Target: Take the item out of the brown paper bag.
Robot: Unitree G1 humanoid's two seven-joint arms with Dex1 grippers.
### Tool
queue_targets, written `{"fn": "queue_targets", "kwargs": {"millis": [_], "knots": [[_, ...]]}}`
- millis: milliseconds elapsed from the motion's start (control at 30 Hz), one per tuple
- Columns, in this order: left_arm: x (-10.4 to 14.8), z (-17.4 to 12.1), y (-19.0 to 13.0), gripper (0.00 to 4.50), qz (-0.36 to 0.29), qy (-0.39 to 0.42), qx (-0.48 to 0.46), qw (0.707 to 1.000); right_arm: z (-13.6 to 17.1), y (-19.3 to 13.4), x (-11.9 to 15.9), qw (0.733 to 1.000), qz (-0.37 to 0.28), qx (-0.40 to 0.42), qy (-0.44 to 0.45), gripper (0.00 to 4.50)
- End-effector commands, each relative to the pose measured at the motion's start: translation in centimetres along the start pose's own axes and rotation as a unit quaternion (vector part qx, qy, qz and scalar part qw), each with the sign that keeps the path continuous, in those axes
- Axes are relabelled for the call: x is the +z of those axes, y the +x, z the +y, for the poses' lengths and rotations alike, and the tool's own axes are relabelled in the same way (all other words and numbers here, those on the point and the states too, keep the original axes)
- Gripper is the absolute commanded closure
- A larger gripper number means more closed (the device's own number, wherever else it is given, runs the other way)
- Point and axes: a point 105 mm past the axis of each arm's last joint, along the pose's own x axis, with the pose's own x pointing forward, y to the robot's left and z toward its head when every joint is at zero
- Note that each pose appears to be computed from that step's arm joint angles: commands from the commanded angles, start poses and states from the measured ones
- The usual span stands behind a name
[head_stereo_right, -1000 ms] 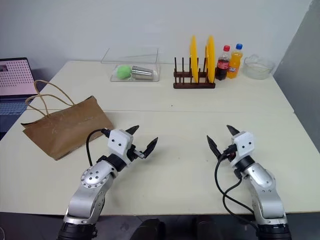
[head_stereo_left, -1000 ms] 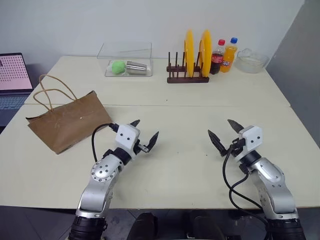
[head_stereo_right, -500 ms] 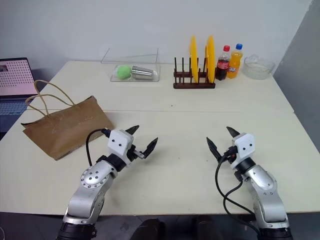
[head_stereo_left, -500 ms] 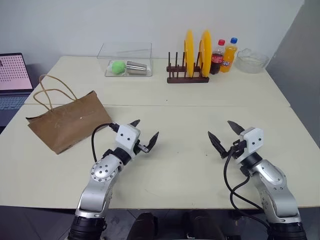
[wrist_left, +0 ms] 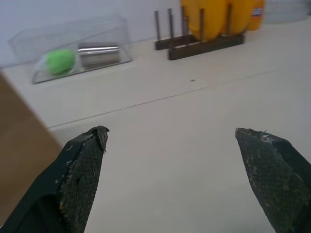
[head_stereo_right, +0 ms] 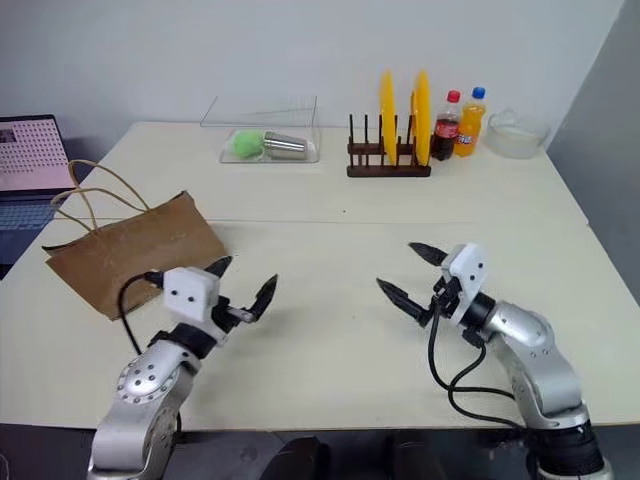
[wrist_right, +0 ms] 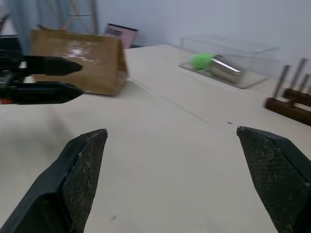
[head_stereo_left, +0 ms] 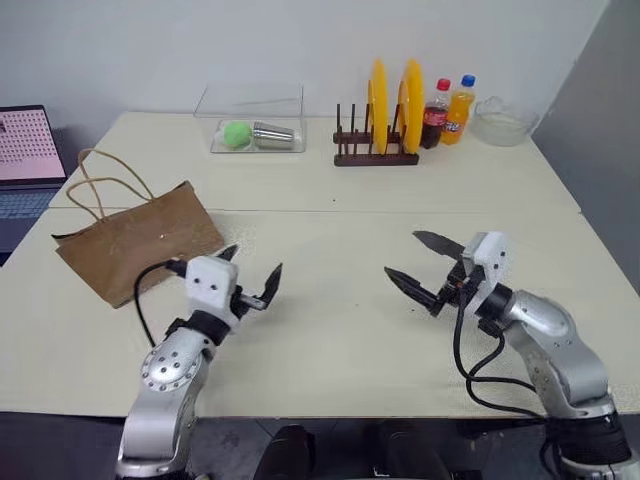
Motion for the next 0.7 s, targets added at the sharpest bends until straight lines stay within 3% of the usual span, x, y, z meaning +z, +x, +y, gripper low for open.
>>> {"fn": "queue_targets", "kwargs": {"millis": [33, 167, 367, 700], "knots": [[2.0, 3.3, -1.7, 0.05, -0.020, 0.004, 0.057, 0.998, 1.0, 0.7, 1.9, 0.997, -0.012, 0.072, 0.001, 0.00], [2.7, 7.5, -3.1, 0.05, 0.001, 0.019, 0.078, 0.997, 2.0, 1.0, 2.4, 0.991, -0.002, 0.136, 0.010, 0.00], [4.4, 13.2, -3.0, 0.05, 0.018, 0.026, 0.081, 0.996, 2.4, 1.3, 3.1, 0.988, -0.006, 0.157, 0.006, 0.00], [6.3, 17.1, -0.7, 0.05, 0.027, -0.008, 0.061, 0.998, 3.0, 1.4, 3.6, 0.988, -0.012, 0.157, 0.000, 0.00]]}}
